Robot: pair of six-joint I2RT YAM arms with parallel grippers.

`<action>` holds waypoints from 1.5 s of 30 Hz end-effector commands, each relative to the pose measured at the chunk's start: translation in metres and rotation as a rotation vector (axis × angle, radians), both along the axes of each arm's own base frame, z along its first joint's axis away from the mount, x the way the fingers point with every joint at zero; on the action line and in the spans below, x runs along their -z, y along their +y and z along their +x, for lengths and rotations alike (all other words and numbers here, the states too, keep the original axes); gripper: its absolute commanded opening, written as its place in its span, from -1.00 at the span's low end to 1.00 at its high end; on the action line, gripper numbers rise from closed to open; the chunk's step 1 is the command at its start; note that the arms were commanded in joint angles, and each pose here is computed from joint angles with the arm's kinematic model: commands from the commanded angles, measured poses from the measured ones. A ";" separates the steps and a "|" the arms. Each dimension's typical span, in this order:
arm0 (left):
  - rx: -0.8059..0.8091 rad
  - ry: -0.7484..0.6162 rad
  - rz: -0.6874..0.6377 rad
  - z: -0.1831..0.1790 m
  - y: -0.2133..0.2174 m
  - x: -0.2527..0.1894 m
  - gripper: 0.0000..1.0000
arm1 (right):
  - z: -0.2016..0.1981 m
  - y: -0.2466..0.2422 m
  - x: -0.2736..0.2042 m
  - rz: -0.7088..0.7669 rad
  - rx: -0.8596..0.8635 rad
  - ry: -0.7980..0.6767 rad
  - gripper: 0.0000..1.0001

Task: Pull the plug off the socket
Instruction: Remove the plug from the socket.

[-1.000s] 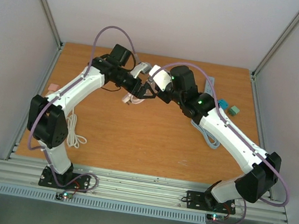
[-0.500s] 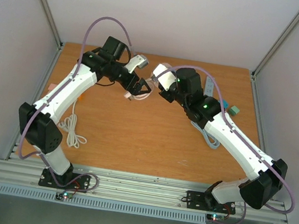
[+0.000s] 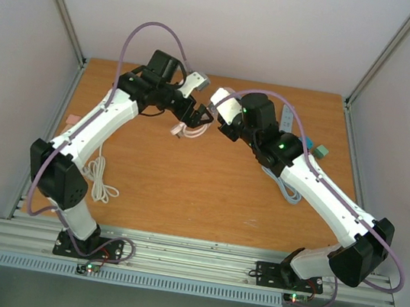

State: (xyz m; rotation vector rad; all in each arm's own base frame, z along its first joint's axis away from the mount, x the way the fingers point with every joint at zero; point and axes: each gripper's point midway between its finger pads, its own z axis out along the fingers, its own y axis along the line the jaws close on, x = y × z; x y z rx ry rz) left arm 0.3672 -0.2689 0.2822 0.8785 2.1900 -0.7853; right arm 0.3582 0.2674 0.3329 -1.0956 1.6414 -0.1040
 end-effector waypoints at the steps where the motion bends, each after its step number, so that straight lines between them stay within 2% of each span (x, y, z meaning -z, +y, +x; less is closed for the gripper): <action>1: -0.017 -0.005 -0.018 0.018 -0.015 0.006 0.97 | 0.002 -0.001 -0.053 0.135 0.027 -0.106 -0.88; 17: 0.009 0.044 -0.107 0.029 -0.038 0.016 0.63 | 0.000 0.002 -0.048 0.177 0.032 -0.038 -0.88; 21: 0.023 0.060 -0.112 0.028 -0.041 0.019 0.46 | -0.002 0.003 -0.048 0.184 0.027 -0.028 -0.88; 28: 0.054 0.082 -0.133 0.024 -0.047 0.022 -0.11 | 0.000 0.004 -0.044 0.184 0.032 -0.018 -0.87; 33: 0.076 0.143 -0.175 0.018 -0.052 0.023 -0.82 | 0.005 0.004 -0.038 0.178 0.048 -0.010 -0.84; 35: 0.077 0.161 -0.179 0.015 -0.052 0.025 -0.98 | 0.006 0.004 -0.035 0.172 0.055 -0.013 -0.77; 39: 0.078 0.196 -0.181 0.010 -0.046 0.033 -0.99 | 0.010 0.006 -0.024 0.153 0.057 -0.003 -0.57; 45: 0.076 0.292 -0.216 0.005 -0.021 0.055 -0.99 | 0.013 0.014 0.006 0.118 0.047 0.078 -0.01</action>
